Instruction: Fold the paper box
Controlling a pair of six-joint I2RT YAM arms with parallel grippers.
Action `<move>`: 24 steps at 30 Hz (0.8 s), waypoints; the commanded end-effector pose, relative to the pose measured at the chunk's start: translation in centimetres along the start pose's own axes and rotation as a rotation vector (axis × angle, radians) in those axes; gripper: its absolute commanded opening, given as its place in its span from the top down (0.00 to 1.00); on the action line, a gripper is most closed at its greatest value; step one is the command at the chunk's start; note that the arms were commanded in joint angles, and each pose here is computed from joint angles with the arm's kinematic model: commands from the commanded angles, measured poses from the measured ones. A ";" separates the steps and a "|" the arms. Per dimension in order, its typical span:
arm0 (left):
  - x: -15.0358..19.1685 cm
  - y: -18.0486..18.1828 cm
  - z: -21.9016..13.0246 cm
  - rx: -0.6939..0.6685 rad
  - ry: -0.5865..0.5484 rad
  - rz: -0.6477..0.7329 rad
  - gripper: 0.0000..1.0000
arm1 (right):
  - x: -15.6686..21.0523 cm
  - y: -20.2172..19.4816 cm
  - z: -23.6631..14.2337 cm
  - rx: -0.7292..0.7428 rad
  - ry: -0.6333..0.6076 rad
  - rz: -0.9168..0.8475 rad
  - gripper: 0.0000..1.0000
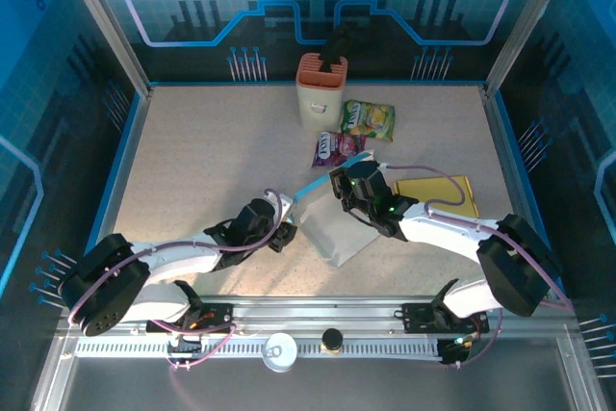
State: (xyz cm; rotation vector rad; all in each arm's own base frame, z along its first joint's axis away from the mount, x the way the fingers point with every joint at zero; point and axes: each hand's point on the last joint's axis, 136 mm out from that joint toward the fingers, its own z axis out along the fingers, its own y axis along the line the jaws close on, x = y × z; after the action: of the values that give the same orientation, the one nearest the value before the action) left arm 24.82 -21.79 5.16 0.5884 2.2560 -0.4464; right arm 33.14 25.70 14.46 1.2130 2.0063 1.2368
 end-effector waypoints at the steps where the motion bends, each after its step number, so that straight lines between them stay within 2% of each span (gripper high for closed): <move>1: -2.7 -1.2 -0.7 0.028 -0.097 0.058 0.67 | 0.1 -3.8 0.7 0.105 0.024 -0.028 1.00; 6: -3.2 -1.6 -1.4 0.034 -0.131 0.071 0.68 | -0.1 -3.1 0.6 0.076 0.027 -0.026 1.00; 16: -1.9 -0.8 -3.9 0.041 -0.200 -0.025 0.68 | -1.1 -1.3 0.2 0.064 0.053 -0.060 1.00; 20: -1.8 0.7 -4.3 -0.038 -0.216 -0.062 0.78 | -1.0 -1.4 0.2 0.061 0.061 -0.055 1.00; 22: -2.1 1.5 -4.1 -0.085 -0.216 -0.062 0.78 | -1.0 -1.6 0.3 0.061 0.065 -0.055 1.00; 24: -2.7 1.3 -3.8 -0.073 -0.223 -0.052 0.77 | -0.9 -1.4 0.3 0.058 0.072 -0.055 1.00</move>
State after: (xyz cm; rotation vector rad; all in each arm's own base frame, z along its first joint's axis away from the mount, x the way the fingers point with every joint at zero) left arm 23.93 -19.92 8.94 0.4694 2.0848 -0.4658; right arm 33.70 25.30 14.36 1.1353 2.0643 1.2712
